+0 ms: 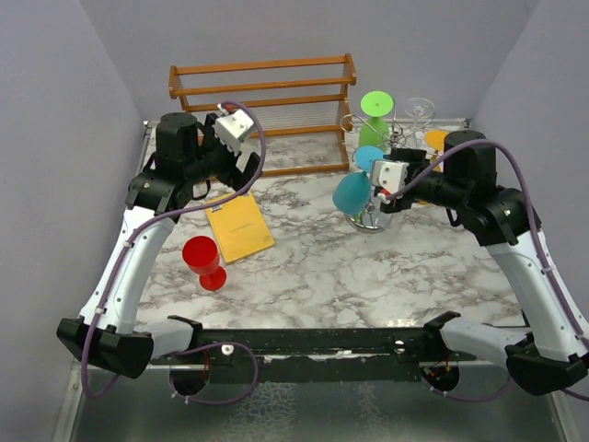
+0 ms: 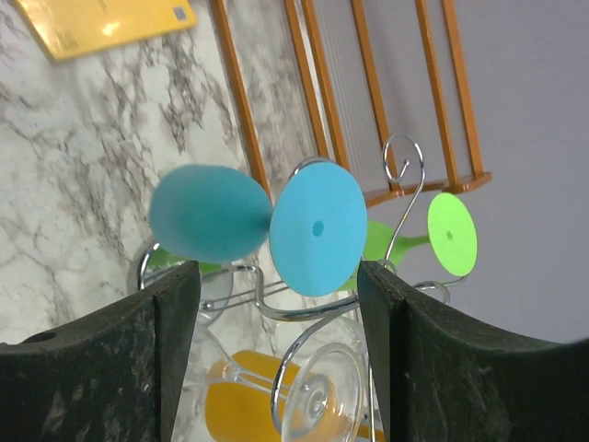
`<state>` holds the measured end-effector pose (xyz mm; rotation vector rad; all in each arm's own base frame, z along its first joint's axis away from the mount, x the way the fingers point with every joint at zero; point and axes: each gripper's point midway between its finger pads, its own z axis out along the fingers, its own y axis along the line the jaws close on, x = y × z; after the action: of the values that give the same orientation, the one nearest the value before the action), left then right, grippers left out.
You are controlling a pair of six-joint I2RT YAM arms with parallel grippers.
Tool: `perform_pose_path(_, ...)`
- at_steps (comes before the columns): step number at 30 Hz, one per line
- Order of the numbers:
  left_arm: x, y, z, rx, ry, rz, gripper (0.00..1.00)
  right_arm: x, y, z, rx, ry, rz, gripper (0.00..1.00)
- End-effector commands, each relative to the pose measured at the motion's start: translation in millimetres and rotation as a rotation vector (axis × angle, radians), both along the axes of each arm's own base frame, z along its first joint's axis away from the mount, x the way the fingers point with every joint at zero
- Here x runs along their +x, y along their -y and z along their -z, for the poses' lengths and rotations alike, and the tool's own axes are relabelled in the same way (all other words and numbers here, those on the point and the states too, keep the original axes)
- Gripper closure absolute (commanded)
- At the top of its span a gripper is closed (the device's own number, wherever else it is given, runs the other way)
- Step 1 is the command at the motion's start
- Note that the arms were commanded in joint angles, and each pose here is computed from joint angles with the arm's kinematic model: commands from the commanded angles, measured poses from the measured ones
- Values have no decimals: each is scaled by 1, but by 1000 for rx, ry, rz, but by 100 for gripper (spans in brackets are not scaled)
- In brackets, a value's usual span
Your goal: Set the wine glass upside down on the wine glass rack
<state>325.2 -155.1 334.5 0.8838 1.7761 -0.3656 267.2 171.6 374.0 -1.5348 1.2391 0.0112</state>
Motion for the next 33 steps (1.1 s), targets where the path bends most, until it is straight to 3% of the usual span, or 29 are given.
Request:
perform_pose_path(1, -23, -29, 25, 181, -15, -12, 6, -49, -18, -38, 183, -25, -145, 30)
perform_pose_path(9, -83, -61, 66, 409, -149, 92, 8, -59, -24, -47, 237, -56, -185, 29)
perform_pose_path(13, -100, -84, 89, 516, -226, 63, 10, -56, -25, -44, 234, -64, -181, 29)
perform_pose_path(22, -106, -120, 128, 709, -348, -7, 14, -51, -26, -41, 228, -77, -173, 29)
perform_pose_path(33, -105, -136, 157, 853, -464, 36, 31, -46, -27, -35, 220, -92, -156, 30)
